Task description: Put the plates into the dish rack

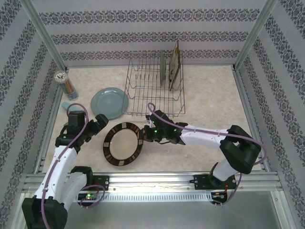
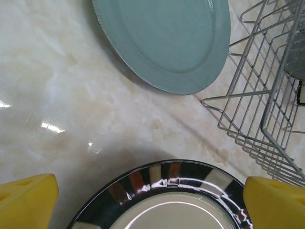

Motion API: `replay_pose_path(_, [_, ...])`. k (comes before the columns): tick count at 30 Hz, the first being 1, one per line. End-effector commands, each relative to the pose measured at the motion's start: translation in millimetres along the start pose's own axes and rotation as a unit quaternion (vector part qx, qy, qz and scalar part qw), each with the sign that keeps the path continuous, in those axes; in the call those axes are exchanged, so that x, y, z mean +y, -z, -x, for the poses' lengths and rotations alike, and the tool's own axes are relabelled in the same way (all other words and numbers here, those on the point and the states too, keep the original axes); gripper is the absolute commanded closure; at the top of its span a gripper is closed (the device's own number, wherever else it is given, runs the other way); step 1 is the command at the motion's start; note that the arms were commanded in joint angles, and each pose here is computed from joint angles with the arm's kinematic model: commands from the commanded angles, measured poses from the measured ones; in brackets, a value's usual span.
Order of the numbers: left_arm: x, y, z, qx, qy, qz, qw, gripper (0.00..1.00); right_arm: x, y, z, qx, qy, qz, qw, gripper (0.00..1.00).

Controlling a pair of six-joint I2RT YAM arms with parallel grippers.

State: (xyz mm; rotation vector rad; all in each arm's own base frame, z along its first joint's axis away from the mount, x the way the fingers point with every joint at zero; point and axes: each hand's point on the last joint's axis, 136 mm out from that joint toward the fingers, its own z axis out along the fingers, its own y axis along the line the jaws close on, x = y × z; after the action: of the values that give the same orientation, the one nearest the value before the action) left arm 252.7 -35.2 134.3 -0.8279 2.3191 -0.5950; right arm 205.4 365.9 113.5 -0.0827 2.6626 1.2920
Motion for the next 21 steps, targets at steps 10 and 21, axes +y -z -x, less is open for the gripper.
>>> replay_pose_path(10, [-6.8,11.9,3.8,-0.007,-0.017,-0.001,1.0,0.0,90.1,35.7,28.8,-0.023,0.072,0.115,0.99,1.0])
replay_pose_path(21, [-18.0,19.8,16.0,-0.023,-0.029,-0.008,0.999,0.0,108.7,47.2,48.7,-0.038,0.093,0.125,0.987,1.0])
